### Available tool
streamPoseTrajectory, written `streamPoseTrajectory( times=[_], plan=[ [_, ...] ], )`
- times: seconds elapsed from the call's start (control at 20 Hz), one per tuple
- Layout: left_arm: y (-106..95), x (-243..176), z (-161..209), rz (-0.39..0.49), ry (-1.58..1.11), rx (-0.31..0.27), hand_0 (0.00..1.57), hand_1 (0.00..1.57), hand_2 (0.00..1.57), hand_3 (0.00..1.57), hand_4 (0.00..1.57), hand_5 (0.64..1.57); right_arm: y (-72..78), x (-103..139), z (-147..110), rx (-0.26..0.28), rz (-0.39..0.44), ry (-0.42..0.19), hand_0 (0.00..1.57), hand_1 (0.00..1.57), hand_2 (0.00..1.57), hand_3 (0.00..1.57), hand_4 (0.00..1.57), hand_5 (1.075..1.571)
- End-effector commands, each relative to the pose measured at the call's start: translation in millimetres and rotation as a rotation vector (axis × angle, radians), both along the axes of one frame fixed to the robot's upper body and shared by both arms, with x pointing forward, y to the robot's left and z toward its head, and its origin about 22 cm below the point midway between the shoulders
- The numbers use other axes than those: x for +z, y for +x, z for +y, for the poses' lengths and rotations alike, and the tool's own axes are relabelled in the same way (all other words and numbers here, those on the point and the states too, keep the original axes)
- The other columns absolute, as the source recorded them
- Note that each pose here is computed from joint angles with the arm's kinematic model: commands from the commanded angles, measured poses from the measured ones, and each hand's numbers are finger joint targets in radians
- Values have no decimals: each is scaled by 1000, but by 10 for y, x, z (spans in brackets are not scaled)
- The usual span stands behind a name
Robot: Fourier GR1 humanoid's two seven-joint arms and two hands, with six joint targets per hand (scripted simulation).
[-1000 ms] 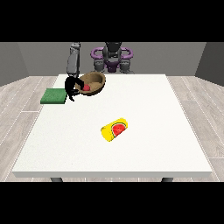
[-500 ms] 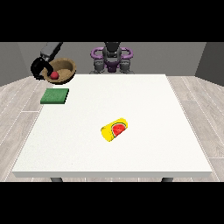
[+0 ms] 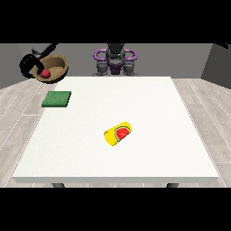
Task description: Pick the cup and pour the ball into the bowl, then pick the bowl and place it on the pad
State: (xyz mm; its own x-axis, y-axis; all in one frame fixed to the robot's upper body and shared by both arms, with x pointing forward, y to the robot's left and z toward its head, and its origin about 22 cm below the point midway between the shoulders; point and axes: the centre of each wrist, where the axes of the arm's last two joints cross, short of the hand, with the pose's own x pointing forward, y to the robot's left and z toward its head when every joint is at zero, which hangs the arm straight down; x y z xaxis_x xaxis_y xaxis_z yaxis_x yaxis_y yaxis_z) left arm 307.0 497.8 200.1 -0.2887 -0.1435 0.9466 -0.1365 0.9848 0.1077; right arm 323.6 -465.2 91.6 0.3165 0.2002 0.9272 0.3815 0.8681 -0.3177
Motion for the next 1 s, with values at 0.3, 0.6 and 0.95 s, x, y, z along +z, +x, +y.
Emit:
streamPoseTrajectory(
  times=[0.3,0.6,0.95],
  plan=[
    [-38,81,69,-56,6,-7,0,0,0,0,1206,1555,60,-440,188,-30,-52,101,1571,1571,1571,450,1052,1569],
    [-21,142,1,-60,25,-19,0,0,0,0,1200,1556,78,-508,154,-44,-55,166,1571,1571,1571,589,1004,1571],
    [-119,195,179,-100,16,-28,0,0,0,0,1192,1563,7,-229,-178,-216,-115,122,1571,1571,1571,1087,0,1550]
  ],
)
